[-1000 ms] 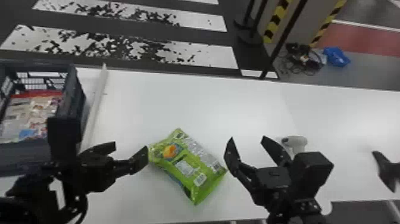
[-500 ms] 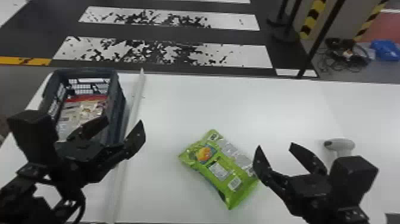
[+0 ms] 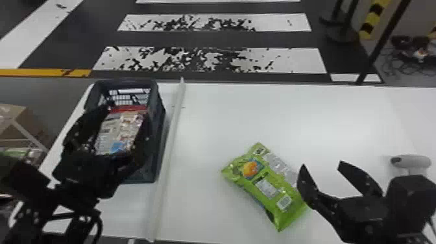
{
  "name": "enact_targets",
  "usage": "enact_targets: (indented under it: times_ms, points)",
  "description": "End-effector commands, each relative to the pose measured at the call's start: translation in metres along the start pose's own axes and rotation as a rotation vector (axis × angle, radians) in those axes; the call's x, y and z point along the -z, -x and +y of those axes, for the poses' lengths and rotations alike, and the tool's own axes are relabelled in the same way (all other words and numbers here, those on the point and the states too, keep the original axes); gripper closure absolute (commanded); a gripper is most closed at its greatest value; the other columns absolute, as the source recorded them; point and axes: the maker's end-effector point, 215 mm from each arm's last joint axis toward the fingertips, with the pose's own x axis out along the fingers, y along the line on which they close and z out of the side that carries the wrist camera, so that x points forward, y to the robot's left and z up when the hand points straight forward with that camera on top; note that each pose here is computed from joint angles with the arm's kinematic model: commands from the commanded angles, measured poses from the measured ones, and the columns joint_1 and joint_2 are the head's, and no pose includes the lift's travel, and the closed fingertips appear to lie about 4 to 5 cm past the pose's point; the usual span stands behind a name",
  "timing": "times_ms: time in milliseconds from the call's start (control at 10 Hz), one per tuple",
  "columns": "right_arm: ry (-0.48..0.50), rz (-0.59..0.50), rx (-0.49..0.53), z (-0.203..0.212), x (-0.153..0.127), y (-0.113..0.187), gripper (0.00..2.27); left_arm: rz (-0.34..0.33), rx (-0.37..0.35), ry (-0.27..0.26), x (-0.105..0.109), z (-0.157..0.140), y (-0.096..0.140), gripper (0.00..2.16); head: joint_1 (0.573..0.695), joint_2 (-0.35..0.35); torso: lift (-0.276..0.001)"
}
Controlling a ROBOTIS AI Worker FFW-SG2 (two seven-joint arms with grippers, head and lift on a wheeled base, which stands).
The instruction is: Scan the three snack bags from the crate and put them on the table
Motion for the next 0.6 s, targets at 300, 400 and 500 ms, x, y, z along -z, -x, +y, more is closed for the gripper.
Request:
enact_targets:
  times_ms: [300, 400, 500]
  points:
    - [-0.025, 0.191, -0.186, 0.072, 0.054, -0.001, 2.08, -0.001, -0.005, 0.011, 0.012, 0.006, 0.018, 0.06, 0.695, 0.184, -0.094]
    - [-0.027, 0.23, -0.231, 0.087, 0.066, -0.006, 2.21, 0.0, -0.008, 0.013, 0.012, 0.007, 0.019, 0.06, 0.695, 0.225, -0.094]
    - [-0.034, 0.267, -0.256, 0.099, 0.078, -0.013, 2.22, 0.003, -0.011, 0.018, 0.013, 0.008, 0.019, 0.06, 0.695, 0.249, -0.094]
